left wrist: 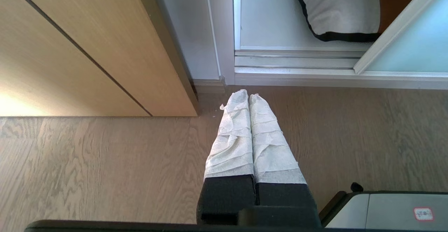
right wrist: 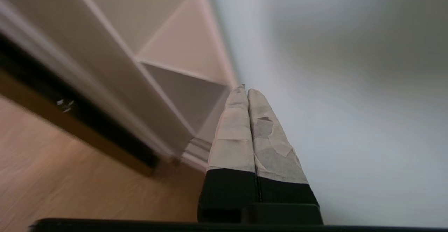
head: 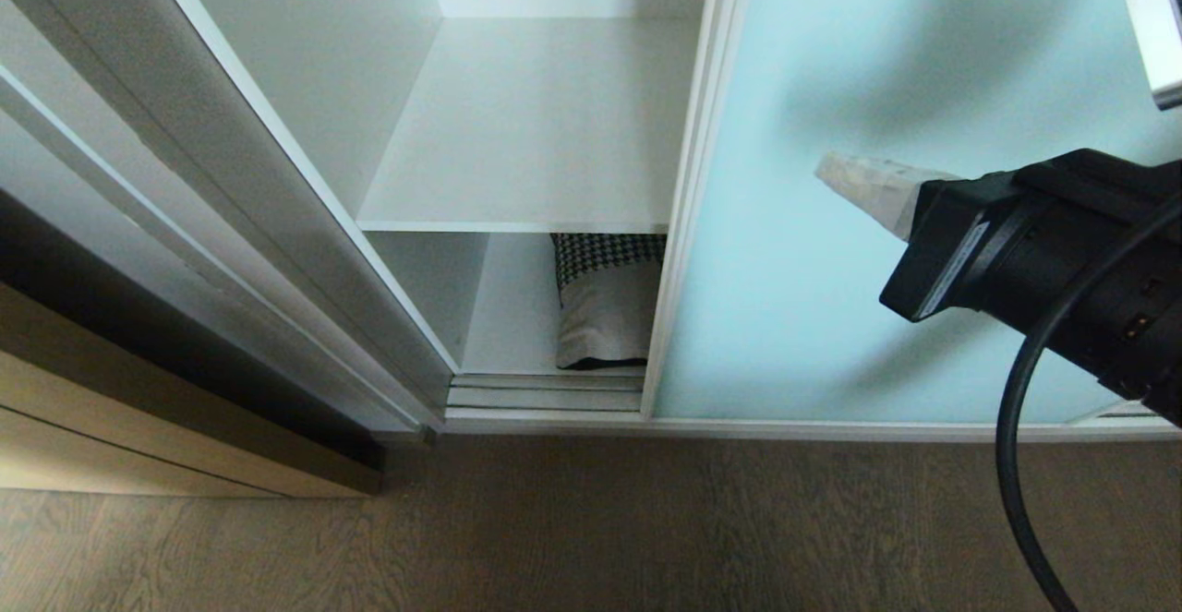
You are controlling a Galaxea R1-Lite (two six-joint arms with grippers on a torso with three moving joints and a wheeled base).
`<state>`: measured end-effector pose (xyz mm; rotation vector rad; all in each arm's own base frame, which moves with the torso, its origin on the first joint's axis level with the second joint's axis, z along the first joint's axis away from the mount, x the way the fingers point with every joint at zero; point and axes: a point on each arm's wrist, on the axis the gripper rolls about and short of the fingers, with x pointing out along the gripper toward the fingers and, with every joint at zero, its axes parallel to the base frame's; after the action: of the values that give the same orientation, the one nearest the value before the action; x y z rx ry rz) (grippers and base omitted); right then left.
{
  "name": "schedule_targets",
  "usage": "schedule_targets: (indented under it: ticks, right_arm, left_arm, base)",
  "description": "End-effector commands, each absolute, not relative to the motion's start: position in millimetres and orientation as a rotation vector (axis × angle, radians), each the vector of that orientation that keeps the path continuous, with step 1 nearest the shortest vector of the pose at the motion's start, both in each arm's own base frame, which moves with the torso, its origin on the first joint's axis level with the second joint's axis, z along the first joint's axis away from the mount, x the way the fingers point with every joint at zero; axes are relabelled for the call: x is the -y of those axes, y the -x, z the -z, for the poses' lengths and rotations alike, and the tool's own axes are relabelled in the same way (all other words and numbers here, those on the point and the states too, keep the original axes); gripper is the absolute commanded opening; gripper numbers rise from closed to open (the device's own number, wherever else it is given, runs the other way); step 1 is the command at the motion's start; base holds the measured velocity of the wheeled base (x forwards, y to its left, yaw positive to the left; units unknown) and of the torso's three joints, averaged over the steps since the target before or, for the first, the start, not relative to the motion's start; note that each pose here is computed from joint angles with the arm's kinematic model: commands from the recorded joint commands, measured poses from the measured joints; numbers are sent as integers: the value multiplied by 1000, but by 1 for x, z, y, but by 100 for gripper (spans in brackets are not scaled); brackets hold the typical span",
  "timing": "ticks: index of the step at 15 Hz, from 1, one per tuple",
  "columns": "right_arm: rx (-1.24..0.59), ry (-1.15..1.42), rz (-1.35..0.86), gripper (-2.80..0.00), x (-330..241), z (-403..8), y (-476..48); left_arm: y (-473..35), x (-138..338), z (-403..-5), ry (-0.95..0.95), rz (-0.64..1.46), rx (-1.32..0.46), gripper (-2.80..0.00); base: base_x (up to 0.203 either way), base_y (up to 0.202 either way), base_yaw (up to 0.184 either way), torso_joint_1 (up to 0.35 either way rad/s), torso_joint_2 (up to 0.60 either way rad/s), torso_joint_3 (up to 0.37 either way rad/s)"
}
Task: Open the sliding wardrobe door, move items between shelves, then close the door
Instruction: Close the door
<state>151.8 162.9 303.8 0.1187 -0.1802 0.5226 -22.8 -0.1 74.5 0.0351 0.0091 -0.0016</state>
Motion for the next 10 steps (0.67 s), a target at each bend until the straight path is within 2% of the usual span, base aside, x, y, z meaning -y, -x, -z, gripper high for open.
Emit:
schedule_targets:
  ticks: [1, 10]
  right_arm:
    - [174, -118, -556, -280, -169, -302, -147]
    - [111, -107, -675, -280, -210, -288, -147]
  left_arm:
    - [23, 0, -74, -35, 2, -12, -280]
    - [23, 0, -74, -35, 2, -12, -280]
  base:
    - [0, 0, 0, 0, 0, 0]
    - [0, 0, 0, 0, 0, 0]
